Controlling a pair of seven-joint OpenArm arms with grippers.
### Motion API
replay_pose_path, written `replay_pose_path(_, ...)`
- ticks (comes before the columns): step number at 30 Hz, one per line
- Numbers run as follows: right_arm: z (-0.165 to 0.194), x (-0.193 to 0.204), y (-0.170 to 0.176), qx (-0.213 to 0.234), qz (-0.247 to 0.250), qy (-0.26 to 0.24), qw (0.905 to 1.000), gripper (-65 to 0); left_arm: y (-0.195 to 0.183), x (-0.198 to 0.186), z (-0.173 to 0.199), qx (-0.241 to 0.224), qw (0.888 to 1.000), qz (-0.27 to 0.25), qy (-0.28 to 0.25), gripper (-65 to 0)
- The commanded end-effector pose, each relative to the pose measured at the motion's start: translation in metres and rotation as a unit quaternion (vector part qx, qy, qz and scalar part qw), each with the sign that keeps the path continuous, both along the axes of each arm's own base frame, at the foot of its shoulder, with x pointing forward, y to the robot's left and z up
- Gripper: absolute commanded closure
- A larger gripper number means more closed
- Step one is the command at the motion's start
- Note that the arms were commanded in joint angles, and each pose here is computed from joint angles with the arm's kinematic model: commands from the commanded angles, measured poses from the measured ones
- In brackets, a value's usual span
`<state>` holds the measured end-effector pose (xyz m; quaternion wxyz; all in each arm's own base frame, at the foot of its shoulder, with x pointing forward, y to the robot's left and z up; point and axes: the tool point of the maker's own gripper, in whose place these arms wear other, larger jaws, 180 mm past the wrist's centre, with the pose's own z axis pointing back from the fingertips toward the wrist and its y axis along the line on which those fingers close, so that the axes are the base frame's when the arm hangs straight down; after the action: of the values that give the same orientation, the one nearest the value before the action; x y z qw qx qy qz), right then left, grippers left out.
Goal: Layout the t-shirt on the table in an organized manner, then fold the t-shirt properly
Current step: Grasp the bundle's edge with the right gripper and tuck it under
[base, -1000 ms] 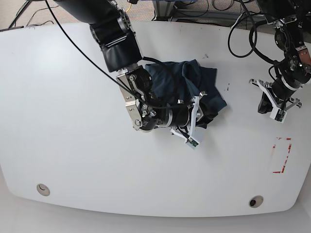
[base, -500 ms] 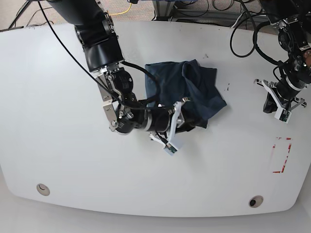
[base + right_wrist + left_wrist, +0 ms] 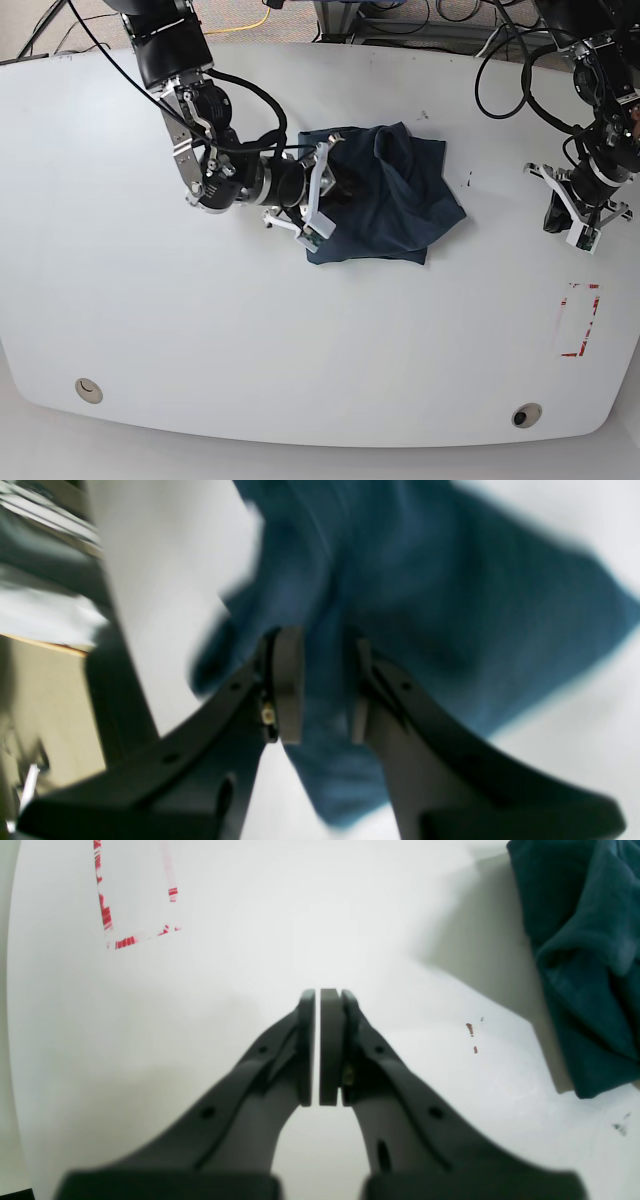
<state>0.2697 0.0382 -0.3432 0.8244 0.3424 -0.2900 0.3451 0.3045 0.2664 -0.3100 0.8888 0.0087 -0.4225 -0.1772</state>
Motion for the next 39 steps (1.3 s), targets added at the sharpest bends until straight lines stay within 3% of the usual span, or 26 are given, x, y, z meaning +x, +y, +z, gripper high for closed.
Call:
replay_pose_path(1, 0.019, 0.0, 0.003, 0.024, 0.007, -0.025, 0.9994, -13.0, 0.003, 0.007, 0.015, 0.004, 1.0, -0.003, -0.025, 0.0)
replay_pose_path(10, 0.001, -0.017, -0.008, 0.006, 0.01, -0.006, 0.9999, -13.0, 0.002, 0.007, 0.014, 0.003, 1.0, -0.003, -0.024, 0.0)
replay_pose_path(17, -0.014, -0.033, 0.009, -0.029, 0.047, -0.021, 0.9982, -13.0, 0.001, 0.007, 0.014, 0.003, 1.0, -0.004, -0.024, 0.0)
replay_pose_path(28, -0.023, -0.054, 0.065, -0.028, 0.092, -0.023, 0.9951, -13.0, 0.003, 0.0, 0.008, 0.005, 1.0, -0.003, -0.013, 0.0)
replay_pose_path(39, -0.01, -0.023, 0.12, 0.004, 0.086, -0.035, 0.9957, -13.0, 0.004, -0.006, 0.002, 0.005, 1.0, -0.002, -0.004, 0.0)
